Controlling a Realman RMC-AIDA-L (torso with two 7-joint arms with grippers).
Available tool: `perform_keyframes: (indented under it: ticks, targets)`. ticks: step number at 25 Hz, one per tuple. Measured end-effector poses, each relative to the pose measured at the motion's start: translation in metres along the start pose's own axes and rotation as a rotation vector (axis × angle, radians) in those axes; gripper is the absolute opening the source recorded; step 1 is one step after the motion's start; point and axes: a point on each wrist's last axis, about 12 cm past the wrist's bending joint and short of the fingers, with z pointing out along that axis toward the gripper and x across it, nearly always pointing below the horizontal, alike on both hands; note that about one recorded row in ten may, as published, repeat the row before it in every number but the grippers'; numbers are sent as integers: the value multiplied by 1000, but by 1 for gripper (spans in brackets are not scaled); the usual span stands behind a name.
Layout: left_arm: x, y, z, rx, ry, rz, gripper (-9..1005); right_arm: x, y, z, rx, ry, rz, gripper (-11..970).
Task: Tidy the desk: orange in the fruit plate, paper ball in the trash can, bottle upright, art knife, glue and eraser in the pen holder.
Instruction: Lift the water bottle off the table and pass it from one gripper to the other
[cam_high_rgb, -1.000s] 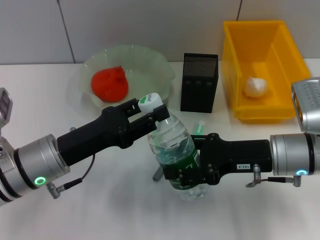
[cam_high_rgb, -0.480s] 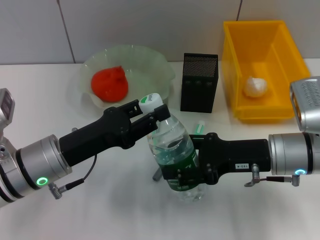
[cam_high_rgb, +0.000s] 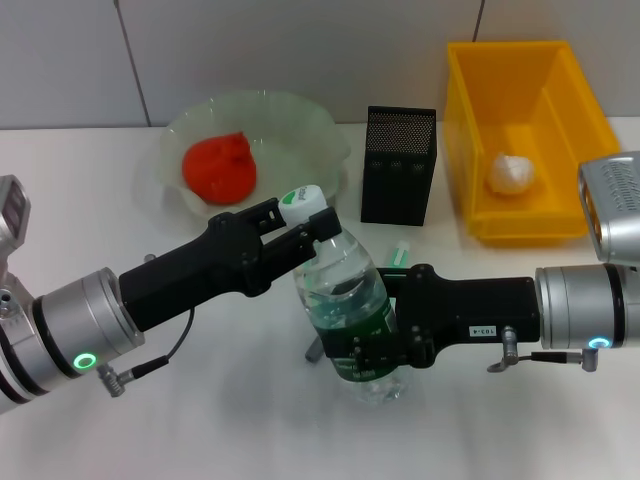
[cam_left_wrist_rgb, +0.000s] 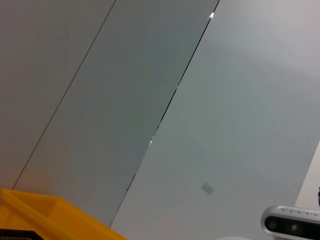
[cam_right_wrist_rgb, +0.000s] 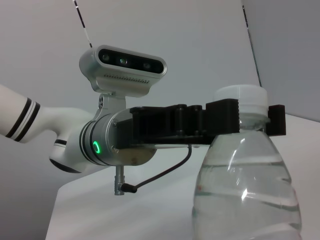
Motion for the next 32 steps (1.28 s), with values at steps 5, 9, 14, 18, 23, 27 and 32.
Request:
perform_keyframes:
  ticks: [5, 9, 14, 18, 23, 27, 32]
  targets:
    - [0, 0, -1, -2, -1, -1, 447, -1, 0, 0, 1, -1, -2, 771]
    - [-1, 1, -1, -3, -1, -5, 446, -1, -1, 0, 6, -3, -2, 775]
    - [-1, 1, -1, -3, -1, -8, 445, -1, -2, 0, 9, 1, -7, 781]
    - [-1, 1, -1, -4, -2, -10, 445, -3, -3, 0, 11, 4, -13, 784]
    - [-1, 1, -1, -5, -3, -10, 444, -5, -4, -1, 12, 14, -25, 784]
    - [-1, 1, 0, -4, -3, -10, 444, -8, -5, -1, 4, 36, -43, 784]
    - [-2, 1, 0, -4, -4, -9, 444, -12, -6, -1, 6, 46, -56, 784]
